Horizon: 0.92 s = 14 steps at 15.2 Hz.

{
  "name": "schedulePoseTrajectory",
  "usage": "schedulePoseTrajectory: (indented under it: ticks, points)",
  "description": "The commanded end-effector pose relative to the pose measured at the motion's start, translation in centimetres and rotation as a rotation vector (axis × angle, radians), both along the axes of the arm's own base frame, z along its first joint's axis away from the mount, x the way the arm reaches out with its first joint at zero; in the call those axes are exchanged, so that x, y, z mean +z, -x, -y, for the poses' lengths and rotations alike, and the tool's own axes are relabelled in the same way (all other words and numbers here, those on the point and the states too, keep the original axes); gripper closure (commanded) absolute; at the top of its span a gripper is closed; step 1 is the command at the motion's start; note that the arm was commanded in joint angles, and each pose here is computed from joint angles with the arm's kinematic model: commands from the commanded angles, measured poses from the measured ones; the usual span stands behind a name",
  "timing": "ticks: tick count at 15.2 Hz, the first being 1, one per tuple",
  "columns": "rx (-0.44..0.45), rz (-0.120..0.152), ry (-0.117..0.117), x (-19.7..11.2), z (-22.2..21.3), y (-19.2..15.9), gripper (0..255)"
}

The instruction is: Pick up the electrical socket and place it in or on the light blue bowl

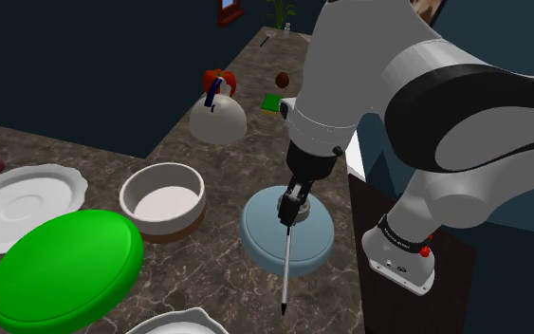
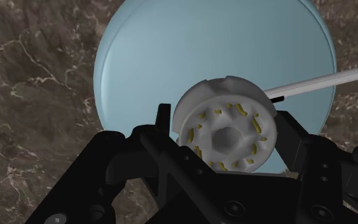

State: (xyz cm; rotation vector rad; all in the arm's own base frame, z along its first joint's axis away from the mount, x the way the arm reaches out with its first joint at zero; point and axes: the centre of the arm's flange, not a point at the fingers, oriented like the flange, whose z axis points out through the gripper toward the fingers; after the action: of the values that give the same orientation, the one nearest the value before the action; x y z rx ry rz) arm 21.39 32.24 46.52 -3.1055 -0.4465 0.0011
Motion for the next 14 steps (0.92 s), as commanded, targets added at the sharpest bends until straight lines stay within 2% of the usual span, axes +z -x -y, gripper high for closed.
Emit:
schedulePoseTrajectory:
  ticks: [1, 2, 3, 8, 12, 14]
  points:
    - [0.000, 0.000, 0.000, 0.0, 0.0, 0.0, 255]
    - [0.000, 0.000, 0.000, 0.0, 0.0, 0.0, 255]
    - [0.000, 0.000, 0.000, 0.0, 0.0, 0.0, 0]
    - [0.000, 0.000, 0.000, 0.0, 0.0, 0.0, 0]
    - [0.000, 0.000, 0.000, 5.0, 0.0, 0.0, 0]
    - [0.000, 0.000, 0.000, 5.0, 0.0, 0.0, 0]
